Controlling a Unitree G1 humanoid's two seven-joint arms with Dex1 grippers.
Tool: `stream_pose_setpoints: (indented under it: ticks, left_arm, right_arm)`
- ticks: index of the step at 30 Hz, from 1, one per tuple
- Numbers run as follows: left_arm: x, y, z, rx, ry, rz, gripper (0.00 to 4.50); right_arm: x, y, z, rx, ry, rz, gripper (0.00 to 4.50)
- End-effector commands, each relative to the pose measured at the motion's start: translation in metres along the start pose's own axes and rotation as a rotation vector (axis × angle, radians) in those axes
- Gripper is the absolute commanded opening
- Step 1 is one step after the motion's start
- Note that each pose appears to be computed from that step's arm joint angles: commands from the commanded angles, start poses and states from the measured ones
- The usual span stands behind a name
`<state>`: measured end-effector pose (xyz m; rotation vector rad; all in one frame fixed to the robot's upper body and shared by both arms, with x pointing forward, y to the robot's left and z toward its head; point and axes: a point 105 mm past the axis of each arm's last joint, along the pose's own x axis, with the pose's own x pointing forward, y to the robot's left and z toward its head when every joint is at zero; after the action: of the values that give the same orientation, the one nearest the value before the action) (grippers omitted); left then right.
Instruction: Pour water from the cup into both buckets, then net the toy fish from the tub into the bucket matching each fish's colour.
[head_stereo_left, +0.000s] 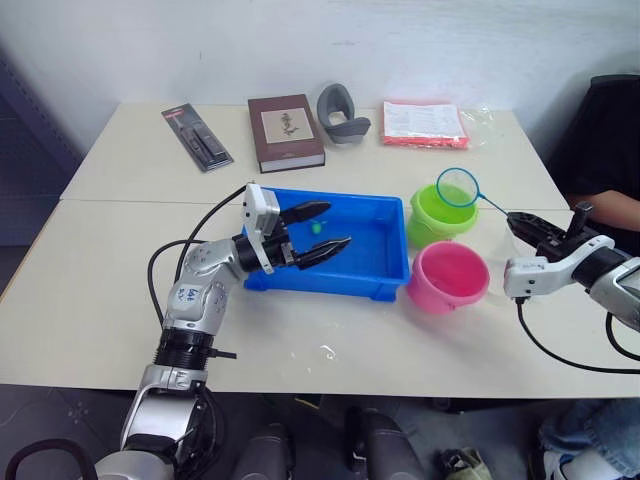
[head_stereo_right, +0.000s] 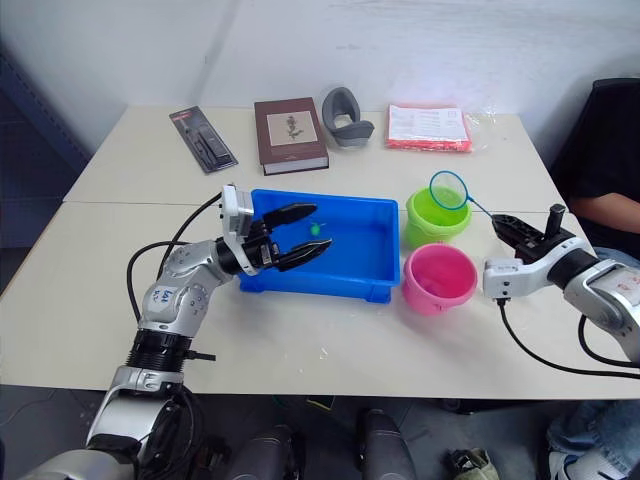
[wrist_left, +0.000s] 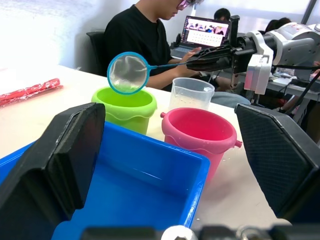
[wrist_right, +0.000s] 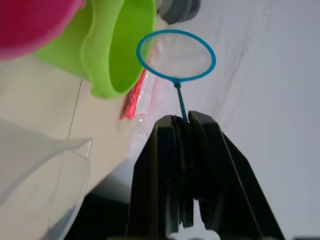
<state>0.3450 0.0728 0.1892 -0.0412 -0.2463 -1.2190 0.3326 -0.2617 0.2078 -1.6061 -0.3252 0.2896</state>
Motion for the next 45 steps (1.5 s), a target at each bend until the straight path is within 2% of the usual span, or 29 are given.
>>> stream_pose_setpoints:
  ticks: [1,4,7,11,14,17,20,25,30,37,42,45]
  left_arm:
    - [-0.022,0.012,0.012,0.051,-0.016,0.032,4.47]
    - [-0.041,0.022,0.016,0.066,-0.002,0.060,4.47]
    - [-0.077,0.038,0.018,0.119,0.076,0.124,4.47]
    - [-0.101,0.053,0.023,0.173,0.168,0.168,4.47]
    - [-0.107,0.053,0.025,0.182,0.201,0.149,4.47]
    - [-0.108,0.052,0.026,0.178,0.225,0.125,4.47]
    - [-0.106,0.048,0.025,0.168,0.240,0.100,4.47]
    - [-0.107,0.045,0.025,0.164,0.263,0.082,4.47]
    - [-0.108,0.042,0.024,0.167,0.277,0.083,4.47]
    - [-0.109,0.041,0.023,0.163,0.286,0.098,4.47]
    - [-0.110,0.039,0.026,0.162,0.277,0.103,4.47]
    - [-0.109,0.040,0.028,0.161,0.266,0.107,4.47]
  right_arm:
    - [0.007,-0.020,0.049,0.446,-0.186,-0.004,0.00]
    - [0.010,-0.013,0.086,0.759,-0.293,0.122,0.00]
    - [0.021,-0.003,0.111,1.027,-0.257,0.262,0.00]
    - [0.030,0.006,0.118,1.078,-0.128,0.417,0.00]
    - [0.040,0.015,0.112,1.066,-0.004,0.487,0.00]
    - [0.055,0.012,0.112,1.064,0.023,0.507,0.00]
    - [0.061,0.022,0.111,1.048,0.080,0.598,0.00]
    - [0.076,0.026,0.110,1.041,0.089,0.630,0.00]
    - [0.103,0.021,0.122,1.088,0.008,0.579,0.00]
    - [0.117,0.022,0.134,1.192,-0.086,0.530,0.00]
    - [0.102,0.017,0.133,1.198,-0.156,0.489,0.00]
    - [0.084,0.013,0.138,1.237,-0.244,0.461,0.00]
